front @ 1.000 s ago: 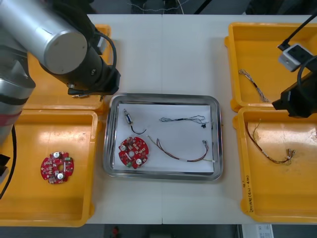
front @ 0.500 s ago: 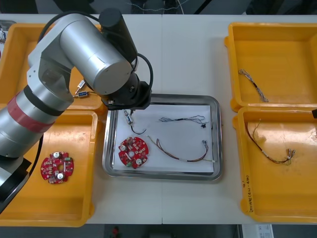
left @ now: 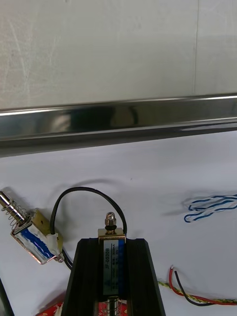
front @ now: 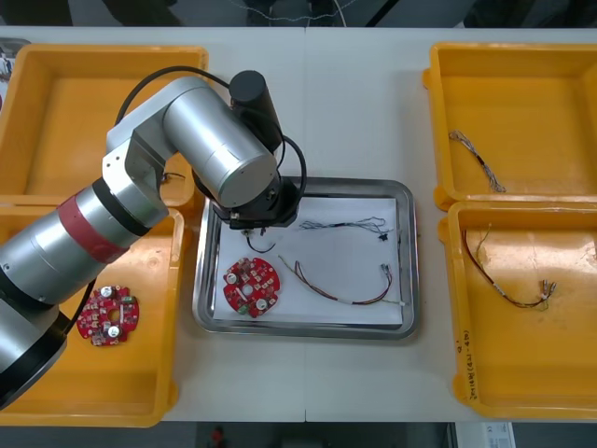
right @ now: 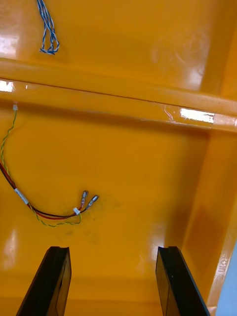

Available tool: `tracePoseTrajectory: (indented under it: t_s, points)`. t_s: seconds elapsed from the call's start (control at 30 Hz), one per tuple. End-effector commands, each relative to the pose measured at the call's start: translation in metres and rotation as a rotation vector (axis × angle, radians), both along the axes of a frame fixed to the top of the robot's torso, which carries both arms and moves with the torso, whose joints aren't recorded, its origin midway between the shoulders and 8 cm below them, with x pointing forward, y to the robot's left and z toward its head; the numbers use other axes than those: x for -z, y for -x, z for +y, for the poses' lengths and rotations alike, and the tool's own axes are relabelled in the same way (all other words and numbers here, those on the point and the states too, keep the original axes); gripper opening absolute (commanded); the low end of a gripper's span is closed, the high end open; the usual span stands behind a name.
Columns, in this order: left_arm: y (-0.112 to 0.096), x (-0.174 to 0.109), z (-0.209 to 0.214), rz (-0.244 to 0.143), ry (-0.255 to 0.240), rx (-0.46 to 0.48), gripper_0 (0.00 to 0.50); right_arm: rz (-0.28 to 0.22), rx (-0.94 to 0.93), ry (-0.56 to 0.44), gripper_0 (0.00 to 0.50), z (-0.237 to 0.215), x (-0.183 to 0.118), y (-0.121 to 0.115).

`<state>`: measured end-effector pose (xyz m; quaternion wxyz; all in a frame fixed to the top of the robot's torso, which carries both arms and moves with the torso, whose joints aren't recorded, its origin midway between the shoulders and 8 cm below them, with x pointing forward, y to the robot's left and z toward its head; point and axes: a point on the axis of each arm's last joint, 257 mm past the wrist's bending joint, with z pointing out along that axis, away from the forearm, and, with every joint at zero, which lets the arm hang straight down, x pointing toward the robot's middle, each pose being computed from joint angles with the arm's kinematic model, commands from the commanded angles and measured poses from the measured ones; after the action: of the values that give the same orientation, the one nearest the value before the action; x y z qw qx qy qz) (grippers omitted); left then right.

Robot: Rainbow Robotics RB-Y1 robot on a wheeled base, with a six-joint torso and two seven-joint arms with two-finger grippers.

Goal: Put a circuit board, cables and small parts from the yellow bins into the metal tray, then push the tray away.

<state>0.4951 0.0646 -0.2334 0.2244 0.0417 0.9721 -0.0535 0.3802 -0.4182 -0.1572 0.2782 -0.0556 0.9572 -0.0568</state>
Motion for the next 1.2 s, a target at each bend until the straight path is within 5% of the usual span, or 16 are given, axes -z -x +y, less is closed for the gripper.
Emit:
tracePoseTrajectory:
  t_s: [0.03, 0.17, 0.2, 0.23, 0.33, 0.7, 1.2]
  points:
    - [-0.004, -0.015, -0.025, -0.036, 0.025, 0.01, 0.0, -0.044, 0.066, -0.052, 0.5, -0.002, -0.007, 0.008]
    - [-0.004, -0.015, -0.024, -0.039, 0.02, 0.007, 0.008, -0.046, 0.08, -0.082, 0.5, 0.003, -0.003, 0.011]
    - [-0.005, -0.015, -0.024, -0.04, 0.02, 0.009, 0.079, -0.041, 0.098, -0.098, 0.5, 0.004, 0.0, 0.013]
    - [-0.005, -0.016, -0.024, -0.041, 0.02, 0.007, 0.226, -0.037, 0.107, -0.115, 0.5, 0.007, 0.003, 0.015]
    - [-0.005, -0.016, -0.024, -0.041, 0.021, 0.005, 0.5, -0.024, 0.12, -0.132, 0.5, 0.016, 0.008, 0.019]
    - [-0.004, -0.024, -0.024, -0.055, 0.023, -0.006, 0.5, -0.009, 0.113, -0.132, 0.5, 0.026, 0.014, 0.026]
    - [0.025, -0.102, 0.001, -0.056, 0.056, -0.037, 0.5, 0.003, 0.11, -0.131, 0.5, 0.026, 0.017, 0.03]
